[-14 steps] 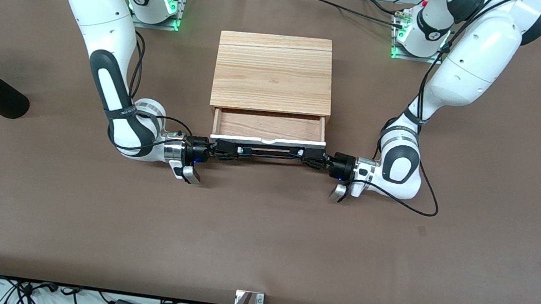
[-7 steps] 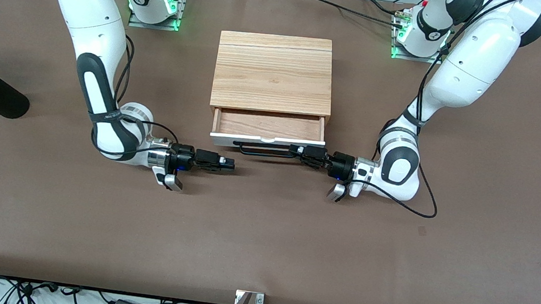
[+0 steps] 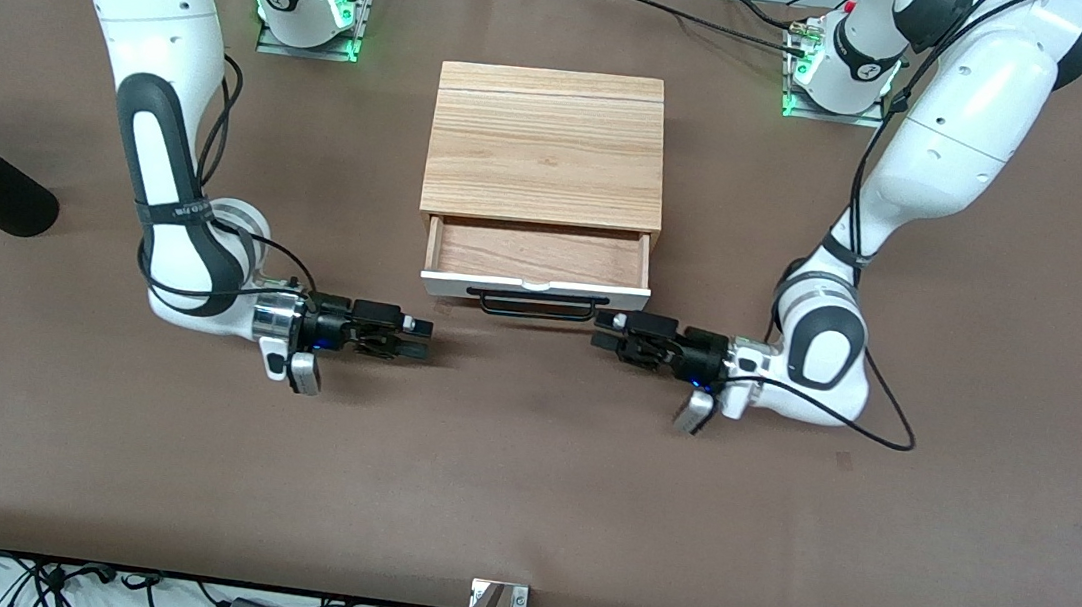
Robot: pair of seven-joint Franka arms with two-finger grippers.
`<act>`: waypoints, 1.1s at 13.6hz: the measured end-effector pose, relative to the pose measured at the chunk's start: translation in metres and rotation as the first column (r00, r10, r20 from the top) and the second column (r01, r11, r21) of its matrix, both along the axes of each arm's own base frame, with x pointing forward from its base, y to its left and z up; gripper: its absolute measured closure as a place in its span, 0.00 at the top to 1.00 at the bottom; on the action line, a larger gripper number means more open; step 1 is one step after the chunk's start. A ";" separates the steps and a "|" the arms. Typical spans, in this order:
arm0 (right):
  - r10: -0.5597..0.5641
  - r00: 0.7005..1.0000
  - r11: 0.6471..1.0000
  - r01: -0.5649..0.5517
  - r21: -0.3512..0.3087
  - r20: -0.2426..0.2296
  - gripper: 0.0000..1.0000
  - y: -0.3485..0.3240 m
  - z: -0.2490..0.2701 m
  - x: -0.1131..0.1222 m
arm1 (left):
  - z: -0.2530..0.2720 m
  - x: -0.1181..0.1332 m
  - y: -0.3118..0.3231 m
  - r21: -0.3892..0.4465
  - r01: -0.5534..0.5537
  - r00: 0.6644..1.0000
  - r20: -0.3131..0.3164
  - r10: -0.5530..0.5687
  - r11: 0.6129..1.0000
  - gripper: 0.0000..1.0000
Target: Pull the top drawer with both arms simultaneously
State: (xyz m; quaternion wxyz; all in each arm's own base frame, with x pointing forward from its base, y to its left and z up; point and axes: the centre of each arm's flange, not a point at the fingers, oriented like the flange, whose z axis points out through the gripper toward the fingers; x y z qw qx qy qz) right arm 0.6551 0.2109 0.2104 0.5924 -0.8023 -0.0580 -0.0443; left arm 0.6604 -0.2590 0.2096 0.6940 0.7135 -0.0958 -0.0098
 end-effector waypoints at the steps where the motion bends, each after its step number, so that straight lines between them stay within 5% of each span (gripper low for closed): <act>1: 0.026 1.000 0.998 -0.025 -0.062 0.014 1.00 -0.003 0.008 0.002 | 0.005 0.005 0.004 0.002 -0.005 1.000 0.014 0.005 1.000 0.78; 3: 0.093 0.995 0.975 -0.085 -0.208 0.031 1.00 -0.009 0.022 0.004 | 0.006 0.007 0.005 0.019 0.009 1.000 0.028 -0.009 1.000 0.82; 5: 0.167 0.986 0.914 -0.152 -0.377 0.008 1.00 -0.018 0.039 0.004 | 0.006 0.006 0.007 0.065 0.049 0.997 0.054 -0.052 0.997 0.81; 9: 0.272 0.960 0.664 -0.236 -0.710 -0.064 1.00 -0.043 0.084 0.003 | 0.027 0.019 0.019 0.161 0.095 0.984 0.135 -0.117 0.982 0.81; 13: 0.325 0.932 0.424 -0.295 -0.856 -0.160 1.00 -0.105 0.121 -0.002 | 0.071 0.043 0.047 0.321 0.098 0.979 0.138 -0.149 0.942 0.81; 15: 0.282 0.933 0.328 -0.313 -0.891 -0.223 1.00 -0.141 0.158 -0.011 | 0.113 0.051 0.059 0.468 0.105 0.973 0.136 -0.189 0.877 0.82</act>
